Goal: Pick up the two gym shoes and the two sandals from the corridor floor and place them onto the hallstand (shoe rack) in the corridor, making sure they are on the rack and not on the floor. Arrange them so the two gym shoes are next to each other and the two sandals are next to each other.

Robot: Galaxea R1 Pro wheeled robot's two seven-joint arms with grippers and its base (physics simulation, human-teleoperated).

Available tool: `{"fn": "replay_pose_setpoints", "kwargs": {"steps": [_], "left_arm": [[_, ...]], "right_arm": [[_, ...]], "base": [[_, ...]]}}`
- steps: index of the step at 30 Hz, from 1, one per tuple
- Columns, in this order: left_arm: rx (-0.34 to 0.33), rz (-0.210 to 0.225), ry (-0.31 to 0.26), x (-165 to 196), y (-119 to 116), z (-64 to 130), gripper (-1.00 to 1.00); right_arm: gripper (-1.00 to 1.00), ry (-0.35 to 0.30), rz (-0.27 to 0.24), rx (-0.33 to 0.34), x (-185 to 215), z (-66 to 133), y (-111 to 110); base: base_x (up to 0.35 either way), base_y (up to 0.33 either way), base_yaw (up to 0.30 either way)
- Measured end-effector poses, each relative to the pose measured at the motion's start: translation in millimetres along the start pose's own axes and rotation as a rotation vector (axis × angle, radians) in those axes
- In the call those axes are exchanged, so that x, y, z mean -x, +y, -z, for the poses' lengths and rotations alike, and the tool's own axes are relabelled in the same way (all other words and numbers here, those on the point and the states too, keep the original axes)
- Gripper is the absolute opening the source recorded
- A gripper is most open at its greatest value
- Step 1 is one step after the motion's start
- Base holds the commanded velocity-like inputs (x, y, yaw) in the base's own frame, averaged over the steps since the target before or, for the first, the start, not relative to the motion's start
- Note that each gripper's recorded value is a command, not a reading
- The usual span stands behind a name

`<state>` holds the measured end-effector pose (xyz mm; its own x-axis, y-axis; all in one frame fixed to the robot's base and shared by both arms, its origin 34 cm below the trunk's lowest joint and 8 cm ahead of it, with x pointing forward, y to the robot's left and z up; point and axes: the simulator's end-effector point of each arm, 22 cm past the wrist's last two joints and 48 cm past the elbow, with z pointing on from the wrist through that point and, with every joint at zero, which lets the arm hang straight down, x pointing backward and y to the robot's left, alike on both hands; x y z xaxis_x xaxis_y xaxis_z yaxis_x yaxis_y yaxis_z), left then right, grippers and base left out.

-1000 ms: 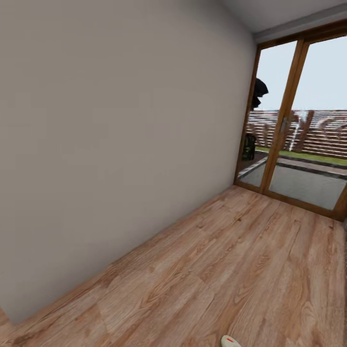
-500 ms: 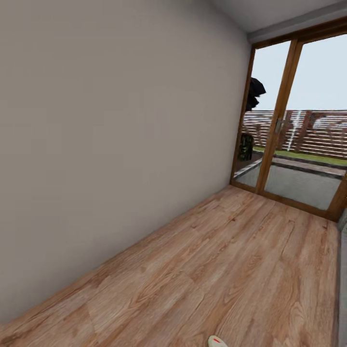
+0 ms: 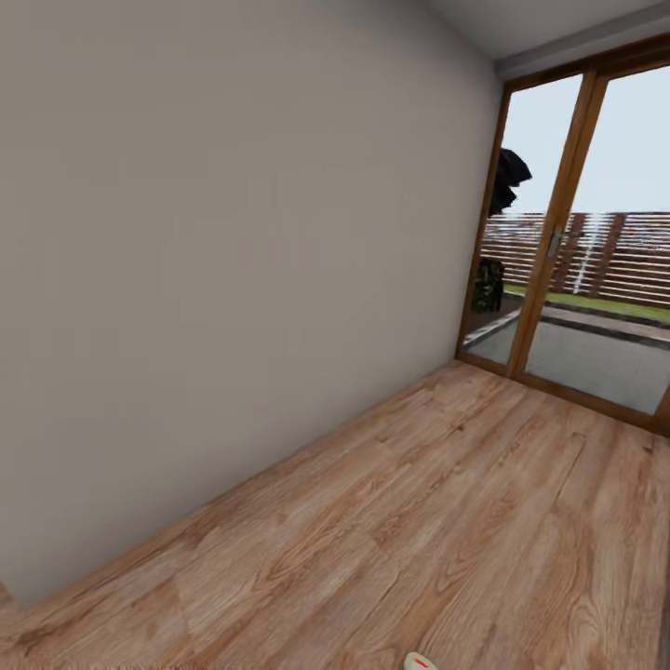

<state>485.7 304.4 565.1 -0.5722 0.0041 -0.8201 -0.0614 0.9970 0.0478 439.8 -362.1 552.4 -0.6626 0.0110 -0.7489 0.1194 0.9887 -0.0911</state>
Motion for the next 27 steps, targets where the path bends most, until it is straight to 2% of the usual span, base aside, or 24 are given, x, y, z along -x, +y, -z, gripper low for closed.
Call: {"fn": "replay_pose_setpoints", "kwargs": {"steps": [18,27], "left_arm": [[-0.001,0.001,0.000,0.0,-0.8,0.0,1.00],[-0.001,0.000,0.000,-0.1,-1.1,0.0,1.00]], "right_arm": [[1.00,0.000,0.000,0.000,0.0,0.0,0.1],[1.00,0.000,0.000,0.000,0.1,0.0,0.0]], "base": [[0.000,-0.005,0.272],[0.000,-0.171,0.273]]}}
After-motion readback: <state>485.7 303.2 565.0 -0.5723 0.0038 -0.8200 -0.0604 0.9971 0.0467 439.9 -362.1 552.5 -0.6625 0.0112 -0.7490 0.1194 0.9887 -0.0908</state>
